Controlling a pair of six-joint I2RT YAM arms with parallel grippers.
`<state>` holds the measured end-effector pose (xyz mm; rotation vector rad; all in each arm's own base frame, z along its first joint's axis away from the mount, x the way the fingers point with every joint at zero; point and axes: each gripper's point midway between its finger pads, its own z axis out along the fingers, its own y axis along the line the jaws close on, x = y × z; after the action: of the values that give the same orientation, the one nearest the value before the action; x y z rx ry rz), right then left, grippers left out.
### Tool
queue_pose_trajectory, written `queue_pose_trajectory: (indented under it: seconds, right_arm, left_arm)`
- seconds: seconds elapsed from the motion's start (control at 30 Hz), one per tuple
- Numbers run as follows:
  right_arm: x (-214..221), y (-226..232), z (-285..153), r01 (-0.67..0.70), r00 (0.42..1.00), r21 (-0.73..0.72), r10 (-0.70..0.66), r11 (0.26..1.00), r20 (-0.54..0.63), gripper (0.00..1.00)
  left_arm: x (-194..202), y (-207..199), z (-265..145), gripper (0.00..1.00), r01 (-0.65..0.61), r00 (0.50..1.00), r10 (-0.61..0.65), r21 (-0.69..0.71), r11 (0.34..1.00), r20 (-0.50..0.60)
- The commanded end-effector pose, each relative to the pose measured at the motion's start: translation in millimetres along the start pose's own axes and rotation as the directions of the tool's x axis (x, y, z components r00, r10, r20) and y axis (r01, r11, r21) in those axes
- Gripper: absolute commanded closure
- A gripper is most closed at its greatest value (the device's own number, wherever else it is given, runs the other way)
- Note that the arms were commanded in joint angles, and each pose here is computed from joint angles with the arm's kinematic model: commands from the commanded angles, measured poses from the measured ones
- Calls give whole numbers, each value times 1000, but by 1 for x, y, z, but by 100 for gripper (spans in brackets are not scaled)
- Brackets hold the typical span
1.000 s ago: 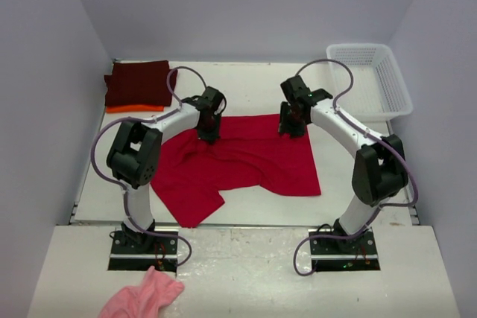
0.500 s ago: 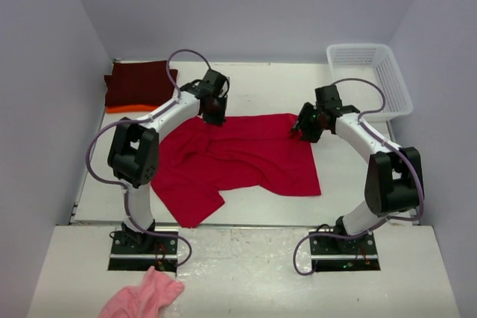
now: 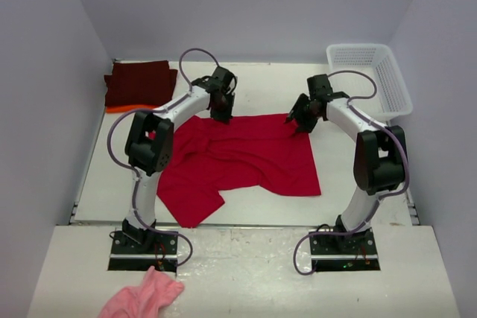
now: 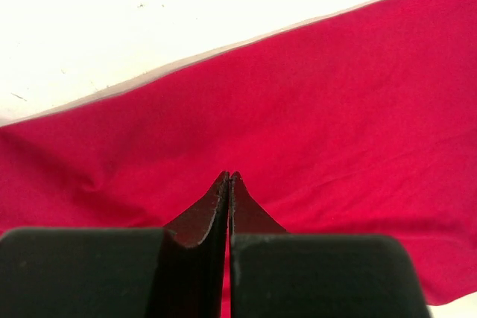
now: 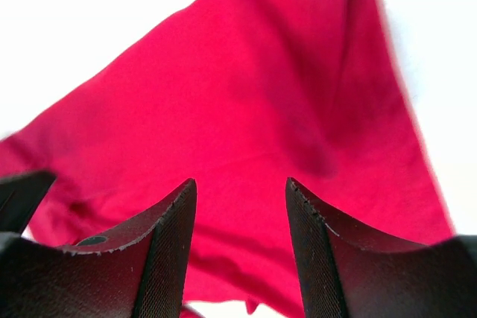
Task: Fold and stack the t-shirts
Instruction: Fold the flattened tshirt in 1/3 of the way
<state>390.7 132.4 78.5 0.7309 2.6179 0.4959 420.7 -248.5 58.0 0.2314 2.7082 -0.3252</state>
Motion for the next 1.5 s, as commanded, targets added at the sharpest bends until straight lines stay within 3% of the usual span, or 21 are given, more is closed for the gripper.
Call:
queue_pose_trajectory:
  seconds: [0.0,0.33,0.73,1.17,1.27,1.47]
  right_arm:
    - [-21,-10,4,5,999,117,-11,993,53,47]
    - [-27,-49,-8,58,991,304,-92,951,99,47]
    - [-14,-36,20,61,998,216,-67,975,19,48]
    - [-28,-17,22,114,992,179,-120,977,25,76]
    - [-42,-5,12,171,980,206,-188,964,64,77]
    - [-51,16,11,279,958,200,-287,939,14,77]
  left_arm:
    - [-8,-5,-2,100,-37,999,37,16,999,8]
    - [-3,-3,11,100,-33,999,33,16,999,-10]
    - [4,1,19,100,-27,999,27,5,1000,-34]
    - [12,10,26,100,-17,998,16,-18,1000,-58]
    - [15,11,28,100,-14,998,13,-20,1000,-63]
    - [17,10,28,100,-10,998,10,-13,1000,-68]
